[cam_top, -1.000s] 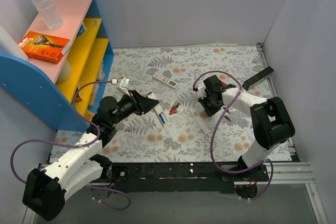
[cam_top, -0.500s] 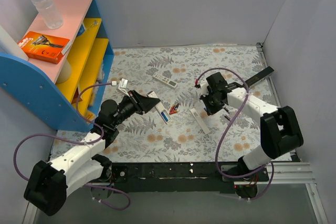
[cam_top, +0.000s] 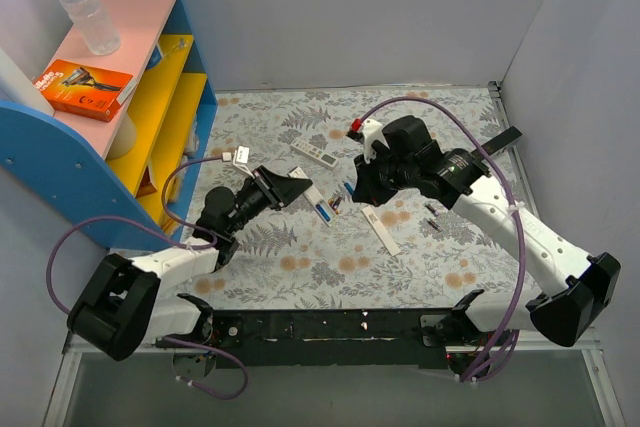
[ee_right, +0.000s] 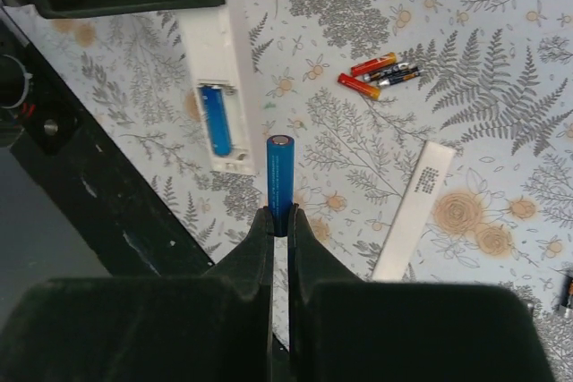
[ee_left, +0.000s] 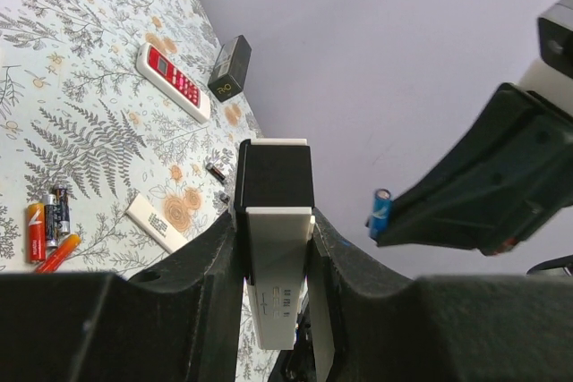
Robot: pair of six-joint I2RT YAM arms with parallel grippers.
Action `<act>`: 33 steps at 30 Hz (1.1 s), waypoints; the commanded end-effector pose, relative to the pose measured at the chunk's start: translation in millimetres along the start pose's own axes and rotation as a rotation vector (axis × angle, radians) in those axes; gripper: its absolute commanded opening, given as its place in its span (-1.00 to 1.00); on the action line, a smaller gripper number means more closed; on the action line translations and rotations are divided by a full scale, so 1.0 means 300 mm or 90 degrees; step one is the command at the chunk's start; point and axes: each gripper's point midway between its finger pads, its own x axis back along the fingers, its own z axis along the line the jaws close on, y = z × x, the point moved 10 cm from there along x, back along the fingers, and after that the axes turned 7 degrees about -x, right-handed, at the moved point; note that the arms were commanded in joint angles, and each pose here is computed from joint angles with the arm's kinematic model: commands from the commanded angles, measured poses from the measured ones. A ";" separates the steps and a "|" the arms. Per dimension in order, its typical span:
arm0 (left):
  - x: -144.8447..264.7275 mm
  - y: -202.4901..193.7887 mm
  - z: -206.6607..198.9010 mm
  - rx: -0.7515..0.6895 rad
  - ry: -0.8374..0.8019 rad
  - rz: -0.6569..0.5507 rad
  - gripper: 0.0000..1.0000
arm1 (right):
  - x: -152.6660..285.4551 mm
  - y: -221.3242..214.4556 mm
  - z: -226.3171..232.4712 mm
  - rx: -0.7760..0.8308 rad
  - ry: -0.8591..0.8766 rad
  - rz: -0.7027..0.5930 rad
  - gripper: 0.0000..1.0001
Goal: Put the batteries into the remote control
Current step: Pick up the battery from the center of the board, then load the battery into the remote control.
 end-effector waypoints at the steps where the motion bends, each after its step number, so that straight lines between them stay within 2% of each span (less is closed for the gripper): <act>1: -0.036 0.042 -0.046 -0.014 -0.061 -0.050 -1.00 | 0.050 0.011 0.082 -0.067 0.015 0.036 -0.97; 7: -0.059 0.035 -0.055 -0.019 -0.080 -0.054 -1.00 | 0.031 -0.002 0.129 -0.093 -0.015 0.111 -0.97; 14: -0.062 0.018 -0.062 -0.008 -0.091 -0.055 -1.00 | -0.013 -0.009 0.152 -0.104 -0.014 0.163 -0.97; 33: -0.055 -0.005 -0.082 0.058 -0.116 -0.029 -1.00 | -0.080 0.015 0.142 -0.102 -0.065 0.210 -0.97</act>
